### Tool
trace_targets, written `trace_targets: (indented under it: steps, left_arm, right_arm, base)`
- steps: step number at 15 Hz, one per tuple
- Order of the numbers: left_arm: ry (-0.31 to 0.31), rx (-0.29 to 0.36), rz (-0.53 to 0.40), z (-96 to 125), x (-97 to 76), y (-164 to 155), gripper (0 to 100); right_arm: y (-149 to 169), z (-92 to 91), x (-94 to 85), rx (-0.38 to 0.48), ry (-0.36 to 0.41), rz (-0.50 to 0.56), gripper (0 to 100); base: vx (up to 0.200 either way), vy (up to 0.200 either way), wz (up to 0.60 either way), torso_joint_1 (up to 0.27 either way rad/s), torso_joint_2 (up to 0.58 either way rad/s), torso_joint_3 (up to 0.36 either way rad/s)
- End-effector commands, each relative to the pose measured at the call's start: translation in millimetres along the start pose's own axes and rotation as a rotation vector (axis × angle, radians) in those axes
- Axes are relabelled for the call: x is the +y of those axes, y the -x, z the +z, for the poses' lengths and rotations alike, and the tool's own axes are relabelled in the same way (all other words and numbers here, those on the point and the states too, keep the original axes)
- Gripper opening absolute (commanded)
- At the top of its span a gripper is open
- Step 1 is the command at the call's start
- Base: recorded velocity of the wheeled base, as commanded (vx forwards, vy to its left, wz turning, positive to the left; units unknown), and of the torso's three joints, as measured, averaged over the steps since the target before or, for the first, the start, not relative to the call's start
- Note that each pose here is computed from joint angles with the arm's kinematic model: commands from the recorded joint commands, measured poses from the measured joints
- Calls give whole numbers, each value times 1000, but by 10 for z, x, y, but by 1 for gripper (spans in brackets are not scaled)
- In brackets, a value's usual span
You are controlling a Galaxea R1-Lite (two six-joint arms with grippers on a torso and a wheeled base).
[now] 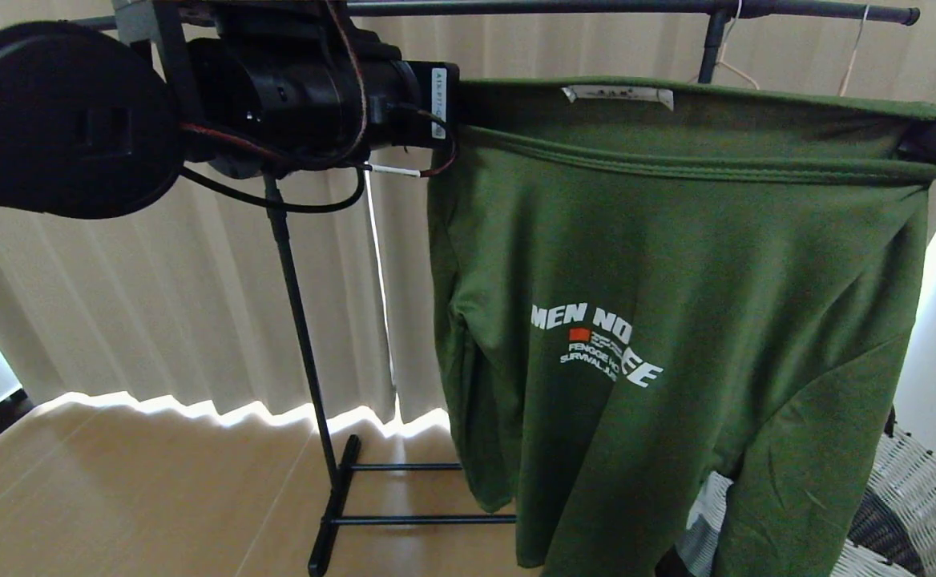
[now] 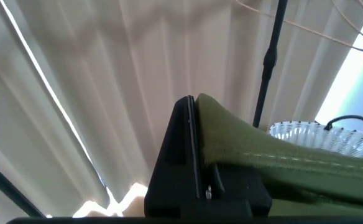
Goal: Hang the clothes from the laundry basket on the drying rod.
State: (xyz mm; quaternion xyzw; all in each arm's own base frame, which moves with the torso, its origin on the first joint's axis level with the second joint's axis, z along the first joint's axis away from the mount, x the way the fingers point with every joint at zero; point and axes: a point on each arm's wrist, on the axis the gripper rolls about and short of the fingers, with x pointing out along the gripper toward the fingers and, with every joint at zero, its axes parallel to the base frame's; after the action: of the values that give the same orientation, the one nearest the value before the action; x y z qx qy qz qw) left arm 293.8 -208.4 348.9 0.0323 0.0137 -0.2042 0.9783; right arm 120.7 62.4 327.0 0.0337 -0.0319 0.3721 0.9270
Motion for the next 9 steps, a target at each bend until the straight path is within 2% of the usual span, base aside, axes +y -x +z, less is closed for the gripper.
trace_targets:
  steps: [1, 3, 4, 5, 7, 9]
  left_arm:
    - [-3, 12, -3, -18, -11, 3, 0]
    - [-6, 42, -12, 48, 6, 161, 0]
    - [5, 47, -24, 101, -4, 264, 0]
    - [12, 59, -24, 114, 17, 348, 0]
    - [5, 87, -42, 87, 53, 554, 0]
    - [1, 99, -76, 45, 75, 751, 0]
  right_arm:
    - [-3, -9, -5, 2, 7, -4, 0]
    - [-92, -36, -52, 18, 23, -21, 0]
    - [-162, -51, -136, 33, 32, -61, 0]
    - [-244, -80, -272, 55, 80, -116, 0]
    - [-422, -95, -461, 29, 122, -164, 0]
    - [-619, -127, -574, 8, 110, -176, 0]
  base:
    - [0, 0, 0, 0, 0, 0]
    - [0, 0, 0, 0, 0, 0]
    - [0, 0, 0, 0, 0, 0]
    - [0, 0, 0, 0, 0, 0]
    - [0, 0, 0, 0, 0, 0]
    - [0, 0, 0, 0, 0, 0]
